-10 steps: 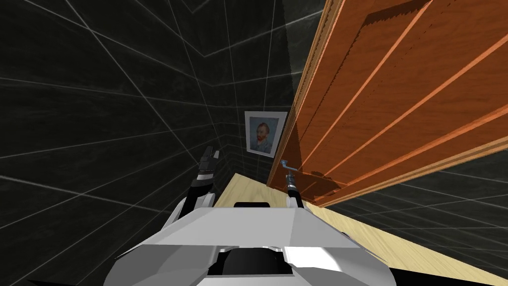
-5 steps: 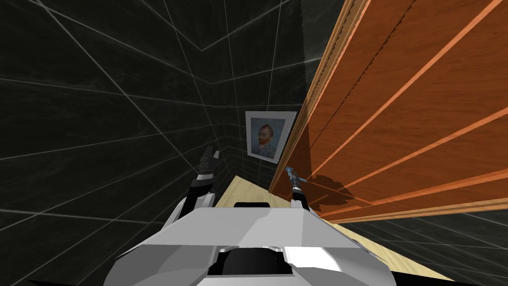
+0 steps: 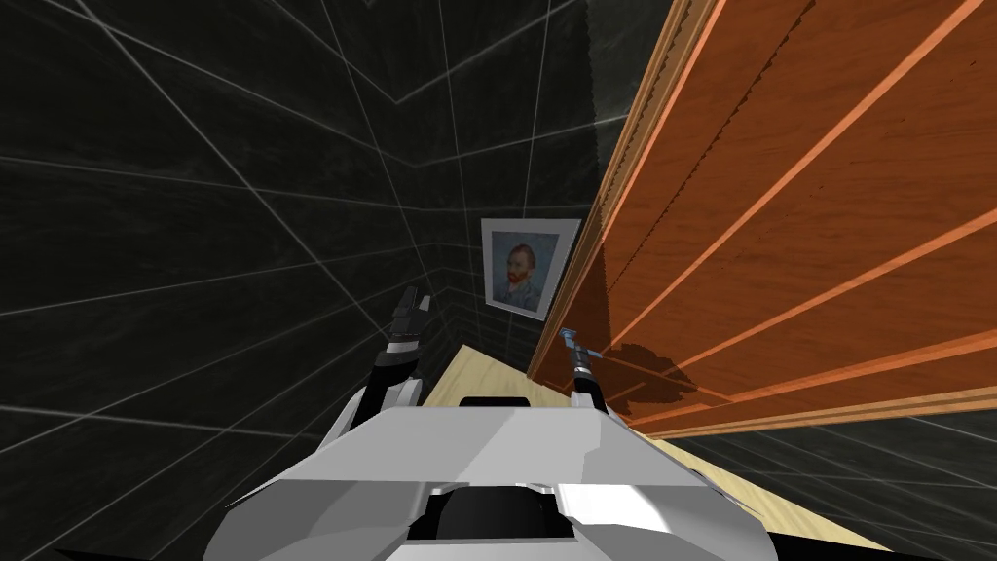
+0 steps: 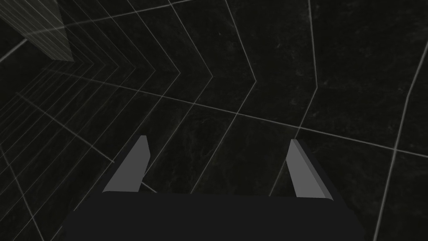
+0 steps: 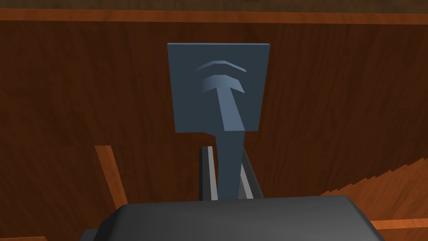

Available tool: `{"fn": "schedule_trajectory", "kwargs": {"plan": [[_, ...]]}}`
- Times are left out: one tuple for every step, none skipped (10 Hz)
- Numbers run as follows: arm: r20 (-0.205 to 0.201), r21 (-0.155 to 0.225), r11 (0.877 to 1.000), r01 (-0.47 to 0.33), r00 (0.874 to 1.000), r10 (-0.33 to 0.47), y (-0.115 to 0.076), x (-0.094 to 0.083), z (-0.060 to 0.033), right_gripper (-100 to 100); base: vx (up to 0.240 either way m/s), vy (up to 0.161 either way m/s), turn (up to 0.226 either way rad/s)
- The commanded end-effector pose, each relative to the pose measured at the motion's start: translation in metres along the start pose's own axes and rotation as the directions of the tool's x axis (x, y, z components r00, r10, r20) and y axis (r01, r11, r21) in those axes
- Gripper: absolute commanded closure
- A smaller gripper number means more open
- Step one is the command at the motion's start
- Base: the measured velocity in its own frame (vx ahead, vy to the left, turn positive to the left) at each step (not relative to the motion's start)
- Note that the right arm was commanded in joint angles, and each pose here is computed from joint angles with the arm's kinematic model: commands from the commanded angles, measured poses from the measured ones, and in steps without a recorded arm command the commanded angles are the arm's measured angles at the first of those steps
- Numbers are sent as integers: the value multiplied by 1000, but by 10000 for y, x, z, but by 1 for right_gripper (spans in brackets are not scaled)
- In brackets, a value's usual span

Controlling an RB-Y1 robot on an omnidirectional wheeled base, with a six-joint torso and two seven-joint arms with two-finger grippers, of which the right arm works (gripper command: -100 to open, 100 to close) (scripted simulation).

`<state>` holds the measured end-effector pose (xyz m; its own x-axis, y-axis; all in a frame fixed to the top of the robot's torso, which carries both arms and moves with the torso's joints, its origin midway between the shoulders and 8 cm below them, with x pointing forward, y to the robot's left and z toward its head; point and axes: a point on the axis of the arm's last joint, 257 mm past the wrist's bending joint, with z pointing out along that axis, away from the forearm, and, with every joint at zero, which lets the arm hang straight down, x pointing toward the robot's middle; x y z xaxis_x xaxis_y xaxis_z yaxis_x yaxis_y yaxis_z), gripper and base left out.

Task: Pull the door open

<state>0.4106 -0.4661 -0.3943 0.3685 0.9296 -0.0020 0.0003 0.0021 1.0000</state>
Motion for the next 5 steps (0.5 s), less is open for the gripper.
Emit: {"fn": "schedule_trajectory", "kwargs": {"plan": [[0,-2,1000,-1,1000,1,8,4,3,100,0,0,0],[0,-2,1000,-1,1000,1,8,4,3,100,0,0,0],[-9,1,1000,1,1000,-1,-4,-4,-14,100,-85,2,49],[-13,1,1000,2,1000,-2,-4,-1,-18,100,-143,-9,74],[-24,1,1000,2,1000,-2,-1,8,-25,100,-206,-15,85]]}}
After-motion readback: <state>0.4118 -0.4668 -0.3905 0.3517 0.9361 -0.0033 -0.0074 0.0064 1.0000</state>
